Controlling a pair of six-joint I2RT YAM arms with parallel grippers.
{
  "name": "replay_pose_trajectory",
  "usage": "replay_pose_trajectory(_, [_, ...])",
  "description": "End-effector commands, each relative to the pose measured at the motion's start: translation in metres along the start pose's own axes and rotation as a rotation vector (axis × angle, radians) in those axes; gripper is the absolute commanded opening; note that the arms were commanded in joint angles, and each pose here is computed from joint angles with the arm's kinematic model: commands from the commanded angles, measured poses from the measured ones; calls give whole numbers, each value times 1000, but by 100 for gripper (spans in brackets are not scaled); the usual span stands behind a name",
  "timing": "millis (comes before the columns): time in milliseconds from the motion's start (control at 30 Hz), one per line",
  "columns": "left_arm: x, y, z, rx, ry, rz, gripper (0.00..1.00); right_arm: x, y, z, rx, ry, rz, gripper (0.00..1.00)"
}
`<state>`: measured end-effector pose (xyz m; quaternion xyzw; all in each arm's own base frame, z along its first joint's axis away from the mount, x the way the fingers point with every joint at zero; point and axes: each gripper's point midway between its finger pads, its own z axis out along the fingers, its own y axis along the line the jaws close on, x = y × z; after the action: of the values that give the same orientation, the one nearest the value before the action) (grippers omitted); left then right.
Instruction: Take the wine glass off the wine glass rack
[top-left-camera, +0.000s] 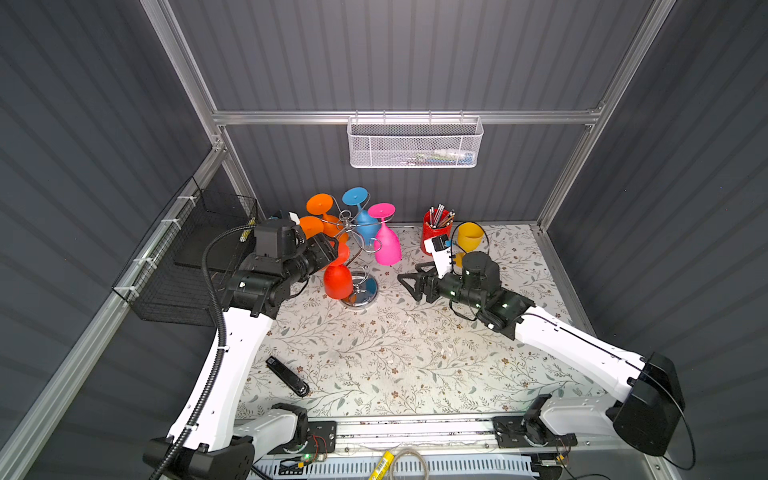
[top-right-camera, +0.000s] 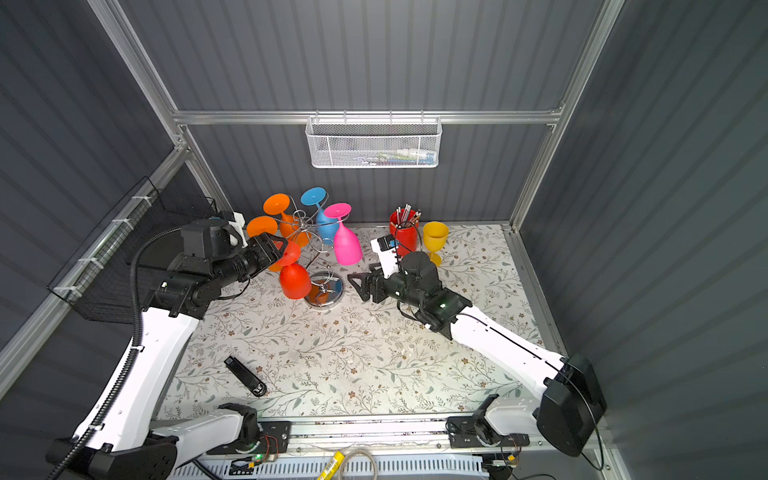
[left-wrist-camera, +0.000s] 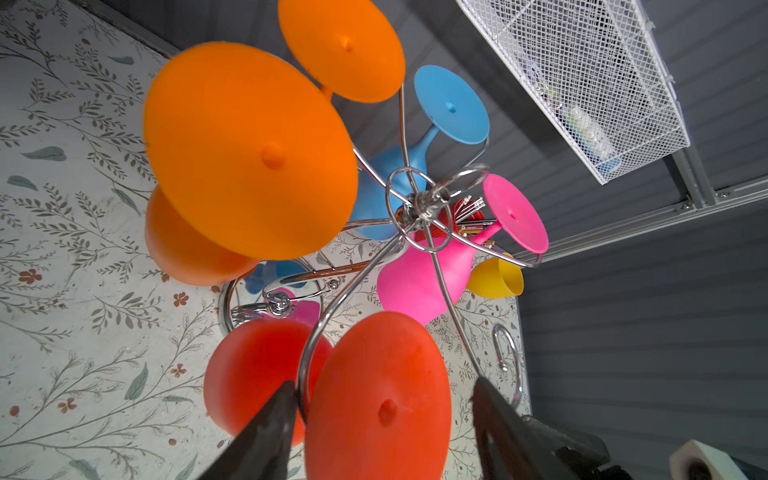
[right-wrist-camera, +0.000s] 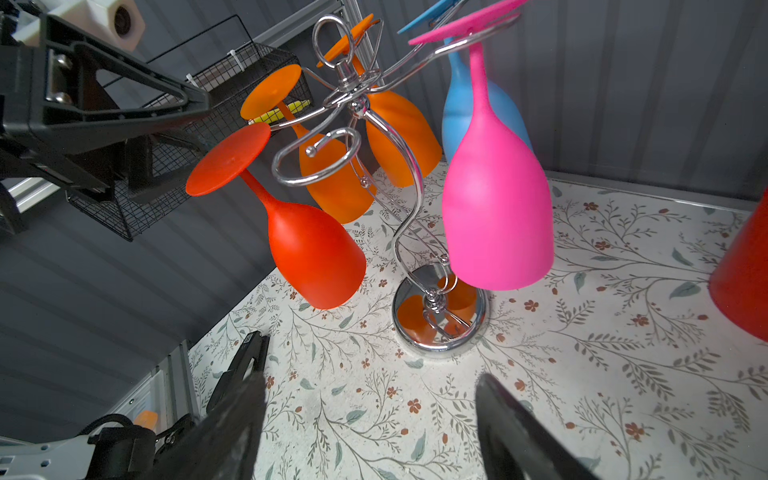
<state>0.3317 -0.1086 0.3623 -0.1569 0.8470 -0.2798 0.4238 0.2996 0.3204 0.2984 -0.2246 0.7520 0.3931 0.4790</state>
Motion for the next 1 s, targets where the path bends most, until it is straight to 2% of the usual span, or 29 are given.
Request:
replay_pose_trajectory(0, [-9, -15, -7, 66, -22, -14, 67, -1, 3, 3, -18, -4, 0, 80])
replay_pose_trajectory(967, [-15, -28, -16, 128, -42, -37, 63, 1, 1, 5, -10, 4, 6, 80])
